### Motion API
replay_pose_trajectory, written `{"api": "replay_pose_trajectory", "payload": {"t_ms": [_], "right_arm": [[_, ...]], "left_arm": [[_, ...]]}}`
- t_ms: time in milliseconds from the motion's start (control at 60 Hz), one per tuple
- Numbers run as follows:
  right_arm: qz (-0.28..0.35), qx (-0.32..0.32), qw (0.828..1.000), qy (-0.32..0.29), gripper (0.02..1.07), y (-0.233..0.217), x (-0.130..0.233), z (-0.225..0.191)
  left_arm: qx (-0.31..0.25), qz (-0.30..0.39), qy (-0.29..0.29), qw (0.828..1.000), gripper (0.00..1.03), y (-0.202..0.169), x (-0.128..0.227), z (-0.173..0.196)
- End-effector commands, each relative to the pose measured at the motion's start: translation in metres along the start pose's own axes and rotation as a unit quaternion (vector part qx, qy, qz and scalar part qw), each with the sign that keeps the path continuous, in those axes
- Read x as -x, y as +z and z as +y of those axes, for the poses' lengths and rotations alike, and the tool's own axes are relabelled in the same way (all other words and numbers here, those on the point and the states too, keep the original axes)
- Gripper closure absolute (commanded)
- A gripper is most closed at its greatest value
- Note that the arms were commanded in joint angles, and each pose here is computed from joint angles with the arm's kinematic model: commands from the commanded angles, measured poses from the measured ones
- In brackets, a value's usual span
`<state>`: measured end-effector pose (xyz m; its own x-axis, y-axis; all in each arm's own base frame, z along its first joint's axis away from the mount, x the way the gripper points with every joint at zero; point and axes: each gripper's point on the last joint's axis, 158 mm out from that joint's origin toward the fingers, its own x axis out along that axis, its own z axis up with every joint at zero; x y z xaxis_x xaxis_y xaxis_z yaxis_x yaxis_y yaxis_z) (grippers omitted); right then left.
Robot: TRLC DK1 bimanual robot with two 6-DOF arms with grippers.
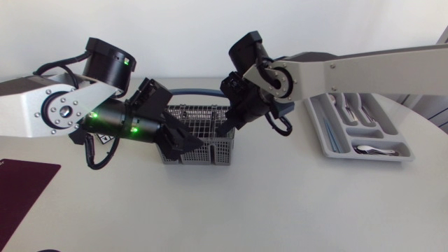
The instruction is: Transfer all utensils from the basket to the drawer tray.
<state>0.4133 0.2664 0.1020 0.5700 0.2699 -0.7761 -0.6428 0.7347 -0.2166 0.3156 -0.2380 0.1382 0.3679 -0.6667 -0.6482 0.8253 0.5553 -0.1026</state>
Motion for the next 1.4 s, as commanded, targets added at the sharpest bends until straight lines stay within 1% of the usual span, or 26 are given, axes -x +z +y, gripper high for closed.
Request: {"api": "replay_pose_trajectory", "payload": {"t_ms": [0,133,450,883,1250,1383], "right_arm": [[-0.008,0.002,1.000,0.000,1.00,0.000,0.014,0.001],[-0.021,0.004,1.000,0.002,1.00,0.003,0.025,0.001],[-0.034,0.006,0.999,-0.001,1.00,0.010,0.031,0.002],[-0.066,0.035,0.997,-0.022,1.00,0.027,0.055,0.003],[-0.100,0.049,0.993,-0.039,1.00,0.039,0.089,-0.003],[-0.123,0.057,0.990,-0.043,1.00,0.043,0.111,-0.004]], "left_arm": [[-0.001,0.014,-0.006,1.000,0.29,-0.014,-0.006,0.000],[0.000,0.018,-0.008,1.000,0.29,-0.016,-0.008,-0.001],[-0.001,0.022,-0.013,1.000,0.29,-0.017,-0.012,-0.005],[-0.002,0.023,-0.016,1.000,0.29,-0.018,-0.013,-0.007],[-0.007,0.022,-0.019,1.000,0.29,-0.016,-0.013,-0.010],[-0.013,0.017,-0.022,1.000,0.29,-0.009,-0.013,-0.015]]}}
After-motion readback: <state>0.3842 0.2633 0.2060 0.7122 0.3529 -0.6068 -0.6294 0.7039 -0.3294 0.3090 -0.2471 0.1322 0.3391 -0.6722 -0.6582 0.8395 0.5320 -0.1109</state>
